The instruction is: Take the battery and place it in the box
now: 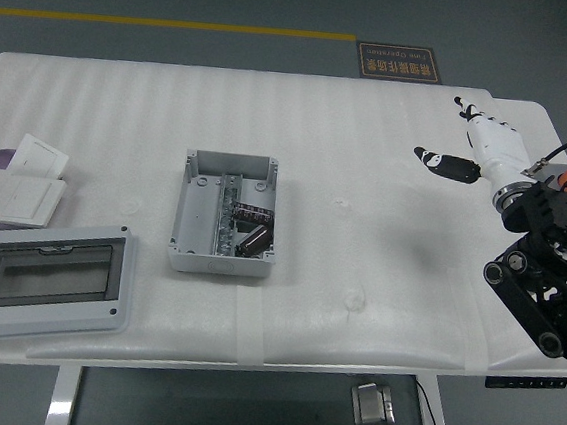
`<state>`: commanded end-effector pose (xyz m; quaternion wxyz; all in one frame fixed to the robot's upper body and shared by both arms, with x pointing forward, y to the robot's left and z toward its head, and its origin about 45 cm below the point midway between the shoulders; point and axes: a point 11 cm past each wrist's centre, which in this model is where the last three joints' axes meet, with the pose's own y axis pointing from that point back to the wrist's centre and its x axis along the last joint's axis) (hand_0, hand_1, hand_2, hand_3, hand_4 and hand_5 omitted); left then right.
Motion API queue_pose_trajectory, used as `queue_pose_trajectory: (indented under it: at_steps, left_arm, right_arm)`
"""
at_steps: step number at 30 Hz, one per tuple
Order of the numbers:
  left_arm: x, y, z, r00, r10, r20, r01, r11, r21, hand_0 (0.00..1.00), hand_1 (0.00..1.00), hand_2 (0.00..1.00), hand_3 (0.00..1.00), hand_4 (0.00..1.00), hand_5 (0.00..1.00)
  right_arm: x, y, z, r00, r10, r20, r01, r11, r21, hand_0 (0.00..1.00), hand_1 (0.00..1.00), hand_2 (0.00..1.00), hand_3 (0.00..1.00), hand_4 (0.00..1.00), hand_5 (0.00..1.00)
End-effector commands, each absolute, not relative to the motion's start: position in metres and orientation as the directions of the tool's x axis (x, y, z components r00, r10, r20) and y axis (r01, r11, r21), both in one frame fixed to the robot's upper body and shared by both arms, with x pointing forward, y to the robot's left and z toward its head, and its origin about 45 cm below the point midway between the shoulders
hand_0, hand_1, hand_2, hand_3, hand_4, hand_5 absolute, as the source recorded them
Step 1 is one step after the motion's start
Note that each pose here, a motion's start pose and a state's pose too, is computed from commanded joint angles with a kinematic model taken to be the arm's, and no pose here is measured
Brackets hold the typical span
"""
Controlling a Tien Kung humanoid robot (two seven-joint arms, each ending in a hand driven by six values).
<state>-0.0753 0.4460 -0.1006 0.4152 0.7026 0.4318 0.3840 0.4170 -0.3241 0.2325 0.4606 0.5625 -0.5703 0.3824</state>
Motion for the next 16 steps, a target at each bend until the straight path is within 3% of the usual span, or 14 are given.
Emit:
queue_pose_trajectory:
  at_steps: [16]
  left_arm:
    - [-0.075, 0.450, -0.099, 0.333, 0.924, 0.190, 0.286, -0.291, 0.913, 0.686, 0.696, 0.458, 0.524, 0.513, 0.482]
  right_arm:
    - [0.381, -0.370, 0.241, -0.024, -0.350, 0.936, -0.987, 0.157, 0.034, 0.877, 0.848, 0.867, 0.956, 0.837, 0.620]
